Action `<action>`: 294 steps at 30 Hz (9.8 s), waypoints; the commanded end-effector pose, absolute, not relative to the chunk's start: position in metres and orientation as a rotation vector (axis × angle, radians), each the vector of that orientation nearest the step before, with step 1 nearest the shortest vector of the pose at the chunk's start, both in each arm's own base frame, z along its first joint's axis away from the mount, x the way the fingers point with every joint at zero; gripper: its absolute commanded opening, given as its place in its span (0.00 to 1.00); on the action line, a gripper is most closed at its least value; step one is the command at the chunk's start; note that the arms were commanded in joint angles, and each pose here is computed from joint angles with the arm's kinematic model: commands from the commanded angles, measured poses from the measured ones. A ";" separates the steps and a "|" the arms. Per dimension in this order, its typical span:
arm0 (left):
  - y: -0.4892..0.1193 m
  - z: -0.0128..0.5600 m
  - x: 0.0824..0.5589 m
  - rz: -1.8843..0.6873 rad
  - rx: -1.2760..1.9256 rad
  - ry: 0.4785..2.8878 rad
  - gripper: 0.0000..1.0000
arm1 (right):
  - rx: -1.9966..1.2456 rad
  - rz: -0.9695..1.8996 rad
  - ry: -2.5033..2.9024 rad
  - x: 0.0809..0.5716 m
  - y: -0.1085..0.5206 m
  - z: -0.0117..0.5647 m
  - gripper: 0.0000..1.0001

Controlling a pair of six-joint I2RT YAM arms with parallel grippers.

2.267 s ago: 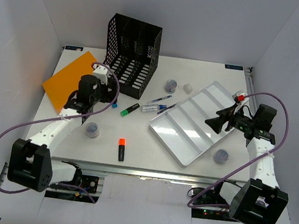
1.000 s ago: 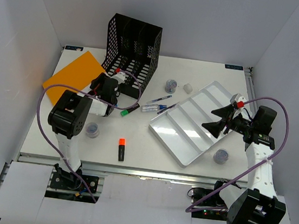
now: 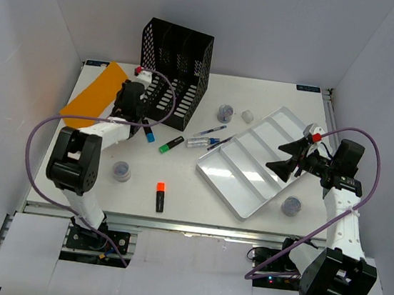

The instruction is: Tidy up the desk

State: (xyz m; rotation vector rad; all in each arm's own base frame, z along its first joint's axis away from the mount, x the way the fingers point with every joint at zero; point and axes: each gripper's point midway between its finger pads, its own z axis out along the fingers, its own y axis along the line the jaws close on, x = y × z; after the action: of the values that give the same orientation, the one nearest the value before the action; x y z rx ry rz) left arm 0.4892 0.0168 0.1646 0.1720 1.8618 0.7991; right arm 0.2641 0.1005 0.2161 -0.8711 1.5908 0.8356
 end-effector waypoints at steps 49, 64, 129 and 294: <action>-0.068 0.478 0.461 -0.125 0.148 1.332 0.00 | -0.893 0.828 1.574 0.266 0.102 0.216 0.90; -0.072 0.480 0.509 -0.115 0.187 1.296 0.00 | -0.886 0.821 1.586 0.268 0.100 0.214 0.90; -0.022 0.314 0.592 -0.266 0.172 1.729 0.35 | -0.888 0.804 1.601 0.270 0.098 0.211 0.90; -0.024 0.341 0.515 -0.459 0.371 1.399 0.80 | -0.882 0.874 1.626 0.268 0.102 0.200 0.90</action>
State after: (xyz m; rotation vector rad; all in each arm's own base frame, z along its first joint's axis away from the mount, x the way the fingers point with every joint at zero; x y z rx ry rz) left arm 0.5228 -0.0229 0.2846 0.3680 1.5087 -0.4955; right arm 0.2686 0.0987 0.1937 -0.8542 1.6601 0.8681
